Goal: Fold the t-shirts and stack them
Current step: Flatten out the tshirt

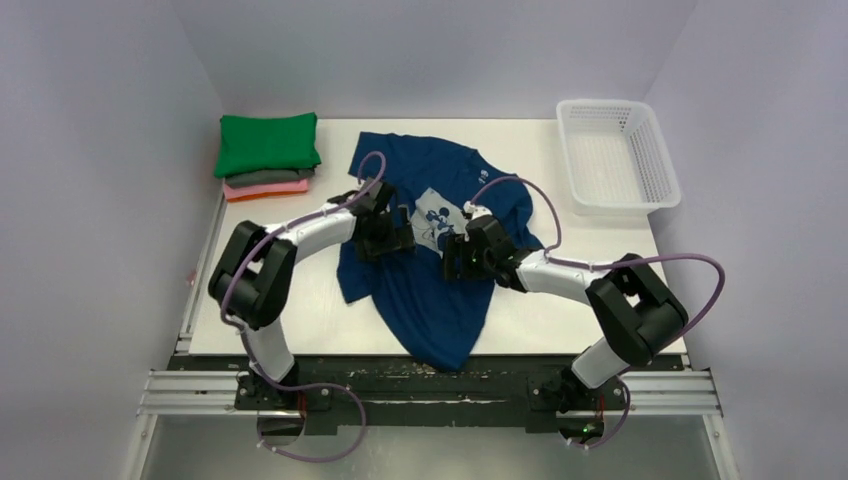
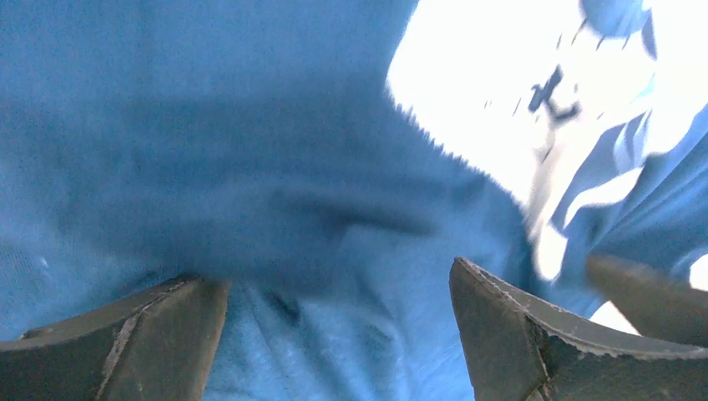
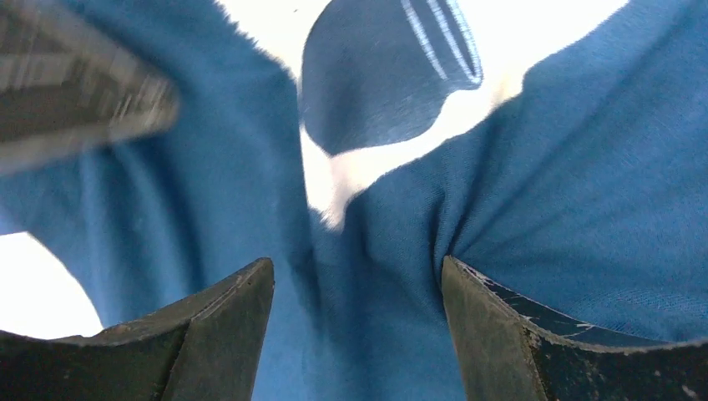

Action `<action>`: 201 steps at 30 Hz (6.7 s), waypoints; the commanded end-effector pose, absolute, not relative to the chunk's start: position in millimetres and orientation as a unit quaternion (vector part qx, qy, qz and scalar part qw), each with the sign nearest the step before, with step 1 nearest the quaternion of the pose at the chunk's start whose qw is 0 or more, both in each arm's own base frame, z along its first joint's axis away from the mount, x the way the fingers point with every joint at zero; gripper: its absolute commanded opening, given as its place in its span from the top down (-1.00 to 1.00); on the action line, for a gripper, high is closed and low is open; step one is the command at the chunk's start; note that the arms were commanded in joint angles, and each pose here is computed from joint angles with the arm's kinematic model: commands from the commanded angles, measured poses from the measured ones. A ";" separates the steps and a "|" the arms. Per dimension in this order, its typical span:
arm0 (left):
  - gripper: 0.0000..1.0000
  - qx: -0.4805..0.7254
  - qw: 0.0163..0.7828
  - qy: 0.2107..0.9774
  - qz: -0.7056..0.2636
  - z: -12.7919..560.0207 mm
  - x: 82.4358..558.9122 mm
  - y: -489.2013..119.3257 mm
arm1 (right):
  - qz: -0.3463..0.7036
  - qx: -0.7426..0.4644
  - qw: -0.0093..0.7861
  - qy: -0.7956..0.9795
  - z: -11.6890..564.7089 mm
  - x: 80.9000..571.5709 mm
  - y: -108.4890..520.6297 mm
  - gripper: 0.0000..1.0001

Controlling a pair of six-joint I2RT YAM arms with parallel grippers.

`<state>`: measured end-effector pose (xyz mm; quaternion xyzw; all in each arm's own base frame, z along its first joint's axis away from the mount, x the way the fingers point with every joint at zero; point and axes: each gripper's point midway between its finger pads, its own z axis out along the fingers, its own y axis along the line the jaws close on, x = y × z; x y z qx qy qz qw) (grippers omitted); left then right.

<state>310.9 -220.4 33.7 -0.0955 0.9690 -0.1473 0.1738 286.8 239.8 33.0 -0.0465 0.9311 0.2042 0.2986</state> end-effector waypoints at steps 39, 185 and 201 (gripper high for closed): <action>-1.00 -0.277 0.284 0.916 -0.065 46.9 188.4 -55.2 | 0.050 0.044 0.405 0.912 82.0 220.1 146.7 -0.90; 1.00 -0.209 0.715 0.648 -0.157 515.6 160.7 2.7 | 0.112 0.102 0.797 0.584 608.5 243.0 59.0 1.00; 1.00 -0.273 0.425 0.858 0.098 233.2 449.8 -10.2 | -0.024 0.118 0.603 0.789 294.1 510.6 97.4 1.00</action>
